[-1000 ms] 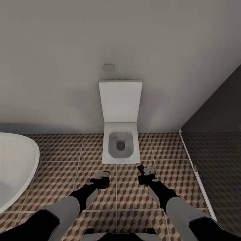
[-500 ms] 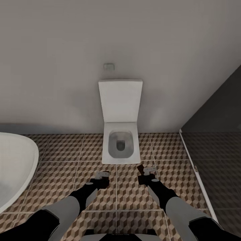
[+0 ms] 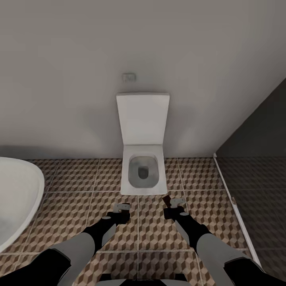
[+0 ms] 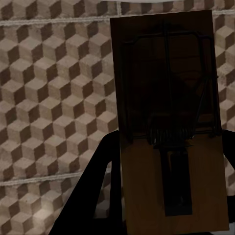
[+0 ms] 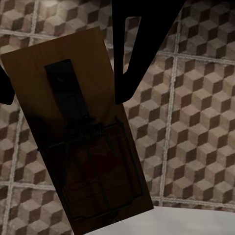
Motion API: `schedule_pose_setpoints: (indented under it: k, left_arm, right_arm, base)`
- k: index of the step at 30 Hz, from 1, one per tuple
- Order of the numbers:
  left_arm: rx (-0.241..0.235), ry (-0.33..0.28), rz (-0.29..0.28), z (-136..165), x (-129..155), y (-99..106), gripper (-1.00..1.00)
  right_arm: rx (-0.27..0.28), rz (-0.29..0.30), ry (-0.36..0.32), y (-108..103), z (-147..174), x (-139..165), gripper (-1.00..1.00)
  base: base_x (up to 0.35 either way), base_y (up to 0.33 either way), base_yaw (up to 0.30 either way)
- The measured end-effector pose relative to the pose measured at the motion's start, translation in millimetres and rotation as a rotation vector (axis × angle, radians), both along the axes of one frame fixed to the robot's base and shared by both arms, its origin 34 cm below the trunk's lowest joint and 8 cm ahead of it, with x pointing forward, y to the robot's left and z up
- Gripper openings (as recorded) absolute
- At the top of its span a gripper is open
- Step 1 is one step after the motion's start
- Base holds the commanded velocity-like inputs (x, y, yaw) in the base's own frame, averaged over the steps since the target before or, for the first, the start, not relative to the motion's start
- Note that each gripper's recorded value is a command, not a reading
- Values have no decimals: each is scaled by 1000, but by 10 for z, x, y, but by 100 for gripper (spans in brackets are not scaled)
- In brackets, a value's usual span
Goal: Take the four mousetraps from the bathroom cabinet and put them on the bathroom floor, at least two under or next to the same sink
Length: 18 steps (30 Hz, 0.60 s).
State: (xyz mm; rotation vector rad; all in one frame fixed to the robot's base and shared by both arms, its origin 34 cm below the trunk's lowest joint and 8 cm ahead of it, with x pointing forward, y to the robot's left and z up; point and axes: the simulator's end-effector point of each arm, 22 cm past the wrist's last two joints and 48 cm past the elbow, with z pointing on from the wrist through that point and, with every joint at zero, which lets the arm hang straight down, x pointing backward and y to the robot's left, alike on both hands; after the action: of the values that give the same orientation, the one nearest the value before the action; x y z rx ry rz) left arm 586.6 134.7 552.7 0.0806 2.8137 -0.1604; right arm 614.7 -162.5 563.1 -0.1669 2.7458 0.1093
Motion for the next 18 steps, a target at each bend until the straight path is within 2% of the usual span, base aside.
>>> schedule_pose_setpoints:
  k: [8,18]
  left_arm:
    - [0,0,0,-81,23,-1,-100]
    - [0,0,0,-191,44,-1,-100]
  right_arm:
    - [0,-1,9,9,-87,6,-100]
    - [-8,3,94,23,-254,-147,-100]
  base:
    - [0,0,0]
    - [0,0,0]
